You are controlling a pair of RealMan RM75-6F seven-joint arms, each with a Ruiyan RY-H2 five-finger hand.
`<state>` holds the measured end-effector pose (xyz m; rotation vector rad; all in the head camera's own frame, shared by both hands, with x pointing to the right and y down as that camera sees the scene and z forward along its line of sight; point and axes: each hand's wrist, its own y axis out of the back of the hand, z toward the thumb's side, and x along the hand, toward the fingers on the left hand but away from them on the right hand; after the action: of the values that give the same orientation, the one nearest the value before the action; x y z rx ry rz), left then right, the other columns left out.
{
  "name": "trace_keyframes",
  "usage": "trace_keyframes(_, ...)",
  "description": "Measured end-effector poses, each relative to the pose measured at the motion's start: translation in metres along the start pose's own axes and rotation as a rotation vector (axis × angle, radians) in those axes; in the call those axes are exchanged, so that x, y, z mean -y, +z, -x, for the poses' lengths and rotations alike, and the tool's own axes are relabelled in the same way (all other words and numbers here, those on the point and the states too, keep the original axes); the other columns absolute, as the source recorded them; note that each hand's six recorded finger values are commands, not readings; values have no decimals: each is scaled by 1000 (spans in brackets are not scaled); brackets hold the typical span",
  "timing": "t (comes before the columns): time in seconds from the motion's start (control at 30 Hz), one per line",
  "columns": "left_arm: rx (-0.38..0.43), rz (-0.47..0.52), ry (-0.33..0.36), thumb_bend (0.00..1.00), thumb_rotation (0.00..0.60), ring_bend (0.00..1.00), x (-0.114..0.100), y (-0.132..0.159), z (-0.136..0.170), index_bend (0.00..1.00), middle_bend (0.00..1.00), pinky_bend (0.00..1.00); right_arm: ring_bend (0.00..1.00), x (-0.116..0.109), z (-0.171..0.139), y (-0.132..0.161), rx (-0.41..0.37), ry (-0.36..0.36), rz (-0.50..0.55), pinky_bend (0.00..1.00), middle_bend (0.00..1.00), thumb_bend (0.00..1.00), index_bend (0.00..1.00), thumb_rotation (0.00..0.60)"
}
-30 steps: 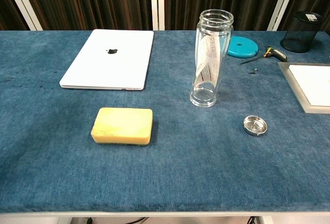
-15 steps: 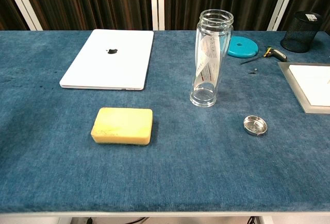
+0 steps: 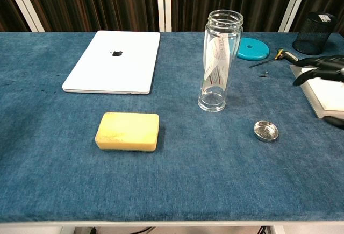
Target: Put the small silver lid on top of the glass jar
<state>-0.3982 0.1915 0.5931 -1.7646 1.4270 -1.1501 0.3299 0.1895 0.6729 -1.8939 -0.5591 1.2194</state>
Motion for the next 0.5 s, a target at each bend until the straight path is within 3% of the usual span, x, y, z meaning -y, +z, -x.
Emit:
trace_keyframes(0.13,-1,2,0,32,600,273,1,0,-1,216,282,255,0,8,13,15,-51,10,-23,0,0,346,318,600)
trace_keyframes(0.5,-11,11,-7,32,600,273,2,-5,1,217,282,255,0,33,39,26,-59,-1,-56,0,6,338,377,600)
